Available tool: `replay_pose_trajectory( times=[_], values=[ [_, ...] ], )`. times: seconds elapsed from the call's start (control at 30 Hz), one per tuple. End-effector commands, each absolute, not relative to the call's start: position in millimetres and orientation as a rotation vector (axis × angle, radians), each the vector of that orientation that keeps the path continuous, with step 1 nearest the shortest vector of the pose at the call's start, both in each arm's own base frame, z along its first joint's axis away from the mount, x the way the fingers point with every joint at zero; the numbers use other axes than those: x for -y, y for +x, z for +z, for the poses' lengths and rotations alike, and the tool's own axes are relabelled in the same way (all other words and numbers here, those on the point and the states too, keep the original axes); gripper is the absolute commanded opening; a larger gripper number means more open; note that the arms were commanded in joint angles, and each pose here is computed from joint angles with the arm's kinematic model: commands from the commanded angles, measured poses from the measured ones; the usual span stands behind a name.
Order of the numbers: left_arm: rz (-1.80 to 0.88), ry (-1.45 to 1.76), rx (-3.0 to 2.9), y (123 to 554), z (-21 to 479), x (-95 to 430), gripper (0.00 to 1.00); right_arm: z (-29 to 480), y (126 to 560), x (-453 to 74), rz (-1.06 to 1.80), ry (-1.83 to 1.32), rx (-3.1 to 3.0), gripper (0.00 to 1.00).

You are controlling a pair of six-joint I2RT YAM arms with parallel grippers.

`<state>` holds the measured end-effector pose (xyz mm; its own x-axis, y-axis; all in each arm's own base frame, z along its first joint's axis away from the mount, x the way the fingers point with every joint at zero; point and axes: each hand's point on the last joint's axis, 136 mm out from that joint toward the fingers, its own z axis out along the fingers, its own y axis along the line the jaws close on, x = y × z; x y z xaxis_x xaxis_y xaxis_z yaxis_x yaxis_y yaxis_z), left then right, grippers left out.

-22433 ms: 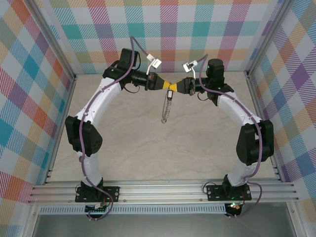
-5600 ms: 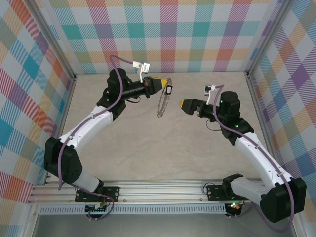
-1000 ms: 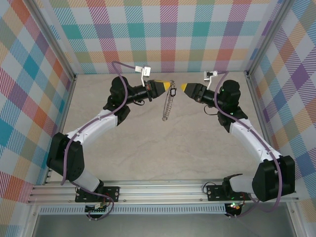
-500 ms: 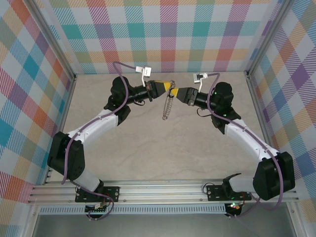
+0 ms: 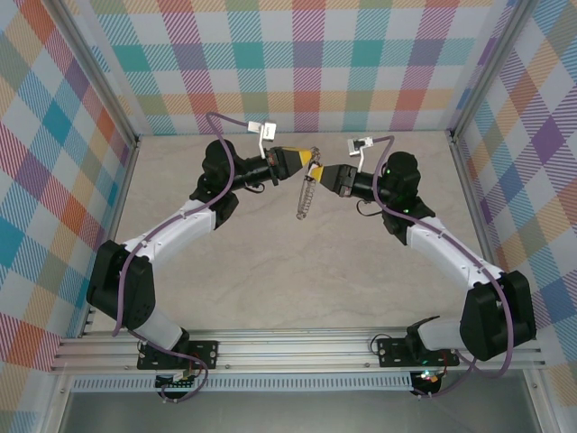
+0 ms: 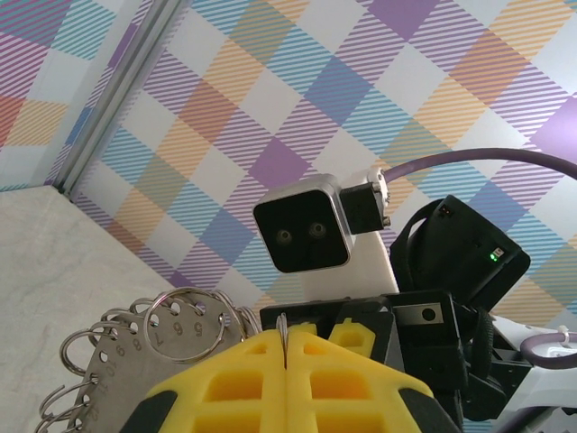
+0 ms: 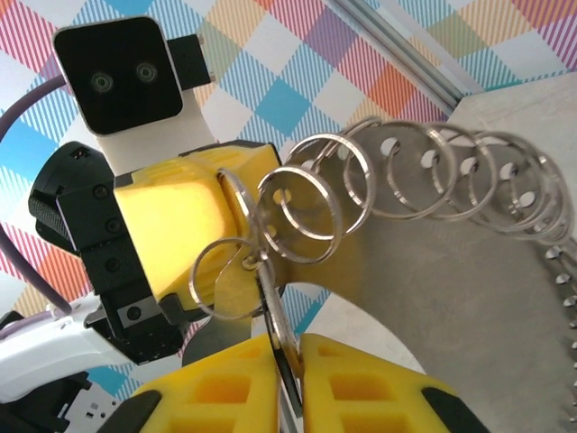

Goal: Put the keys on the keyring

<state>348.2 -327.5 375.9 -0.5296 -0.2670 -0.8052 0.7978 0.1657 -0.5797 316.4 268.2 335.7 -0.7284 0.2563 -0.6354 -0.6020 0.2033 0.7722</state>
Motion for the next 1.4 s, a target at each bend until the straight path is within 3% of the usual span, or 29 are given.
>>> replay_pose_trajectory(
  times=[0.0, 0.17, 0.8, 0.9, 1.1, 1.2, 1.37],
  values=[
    [-1.526, 0.567, -1.465, 340.3, 397.4, 329.7, 0.0, 335.6, 310.0, -271.5, 1.619, -0.367, -1.783, 0.08],
    [-1.525, 0.568, -1.462, 339.6, 398.7, 329.5, 0.0, 334.1, 308.0, -274.9, 1.63, -0.384, -1.79, 0.0],
    [-1.518, 0.548, -1.465, 339.0, 397.0, 326.4, 0.0, 328.8, 304.8, -282.8, 1.612, -0.402, -1.821, 0.0],
    [-1.513, 0.546, -1.463, 339.0, 397.1, 325.8, 0.0, 327.8, 305.4, -280.8, 1.597, -0.389, -1.829, 0.07],
    [-1.509, 0.539, -1.47, 340.5, 395.7, 325.8, 0.0, 326.3, 302.8, -275.5, 1.551, -0.382, -1.849, 0.36],
    [-1.507, 0.536, -1.475, 341.9, 394.1, 326.3, 0.0, 324.3, 303.0, -266.8, 1.507, -0.359, -1.861, 0.55],
    [-1.482, 0.533, -1.489, 343.3, 391.7, 324.7, 0.0, 321.4, 306.6, -247.1, 1.454, -0.3, -1.88, 0.72]
  ],
)
